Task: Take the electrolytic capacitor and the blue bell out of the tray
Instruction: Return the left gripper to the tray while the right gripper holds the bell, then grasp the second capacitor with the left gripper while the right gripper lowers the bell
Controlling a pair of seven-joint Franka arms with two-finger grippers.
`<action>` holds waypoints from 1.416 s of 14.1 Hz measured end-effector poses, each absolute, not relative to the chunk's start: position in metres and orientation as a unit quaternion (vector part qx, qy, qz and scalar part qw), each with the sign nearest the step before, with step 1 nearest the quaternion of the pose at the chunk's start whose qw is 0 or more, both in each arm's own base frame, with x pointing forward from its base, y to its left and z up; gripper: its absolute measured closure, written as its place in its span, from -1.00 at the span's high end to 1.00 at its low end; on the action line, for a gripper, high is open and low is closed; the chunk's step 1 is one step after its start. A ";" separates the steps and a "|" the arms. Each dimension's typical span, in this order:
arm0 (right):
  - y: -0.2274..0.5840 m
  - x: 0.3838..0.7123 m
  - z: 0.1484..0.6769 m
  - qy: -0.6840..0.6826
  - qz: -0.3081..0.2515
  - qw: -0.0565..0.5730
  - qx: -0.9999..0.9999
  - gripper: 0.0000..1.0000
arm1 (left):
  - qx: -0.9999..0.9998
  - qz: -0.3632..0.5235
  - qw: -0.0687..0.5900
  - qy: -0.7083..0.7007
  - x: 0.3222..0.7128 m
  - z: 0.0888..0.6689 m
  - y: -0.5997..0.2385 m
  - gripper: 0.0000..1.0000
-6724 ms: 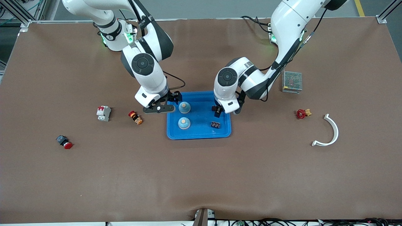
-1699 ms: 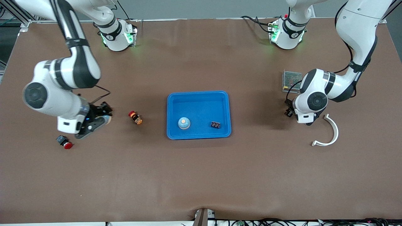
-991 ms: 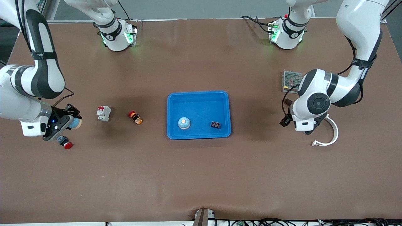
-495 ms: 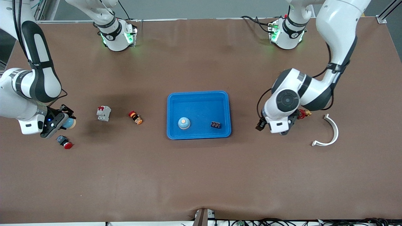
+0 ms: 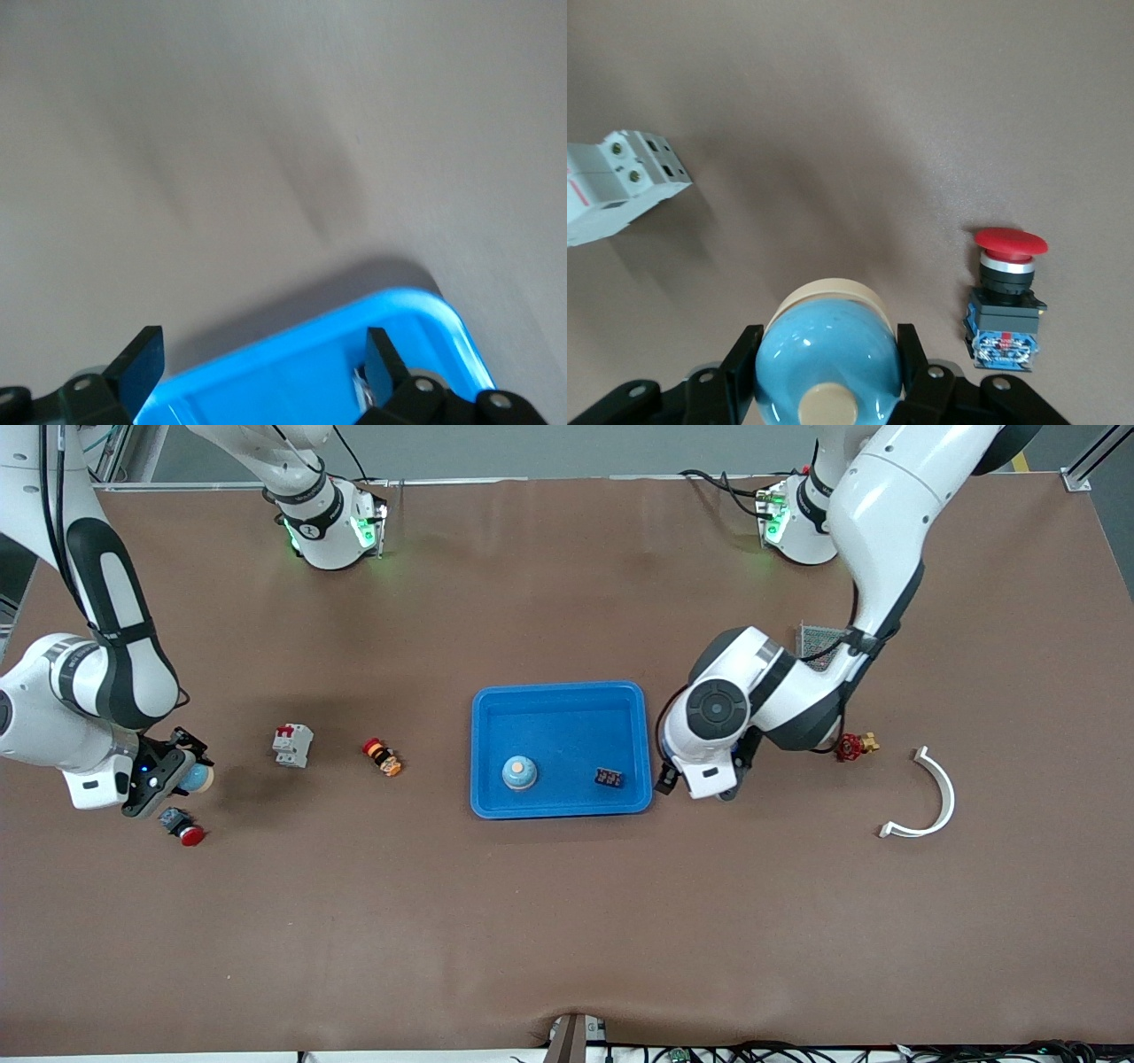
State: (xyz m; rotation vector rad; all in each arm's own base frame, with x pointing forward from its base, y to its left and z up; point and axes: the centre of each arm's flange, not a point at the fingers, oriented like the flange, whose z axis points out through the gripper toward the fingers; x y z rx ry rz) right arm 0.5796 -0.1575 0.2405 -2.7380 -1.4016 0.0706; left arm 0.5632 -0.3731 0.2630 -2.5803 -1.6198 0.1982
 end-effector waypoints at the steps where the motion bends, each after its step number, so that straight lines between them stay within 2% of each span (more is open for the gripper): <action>1: -0.157 0.578 0.235 -0.455 0.022 0.030 -0.890 0.31 | -0.842 0.063 0.036 -0.535 0.561 0.263 -0.384 1.00; 3: -0.156 0.572 0.225 -0.455 0.020 0.027 -0.890 0.31 | -0.838 0.060 0.016 -0.542 0.557 0.262 -0.403 0.96; 5: -0.155 0.569 0.217 -0.456 0.020 0.026 -0.890 0.31 | -0.829 0.055 -0.006 -0.556 0.554 0.261 -0.416 0.67; 7: -0.155 0.568 0.210 -0.456 0.021 0.025 -0.890 0.31 | -0.821 0.044 -0.012 -0.569 0.551 0.255 -0.425 0.59; 14: -0.154 0.564 0.187 -0.458 0.022 0.022 -0.888 0.31 | -0.798 0.008 -0.024 -0.603 0.535 0.208 -0.459 0.52; 19: -0.152 0.563 0.181 -0.459 0.024 0.024 -0.888 0.31 | -0.791 0.000 -0.032 -0.611 0.533 0.197 -0.466 0.47; 20: -0.152 0.563 0.180 -0.459 0.024 0.024 -0.888 0.31 | -0.790 0.000 -0.035 -0.612 0.533 0.196 -0.466 0.37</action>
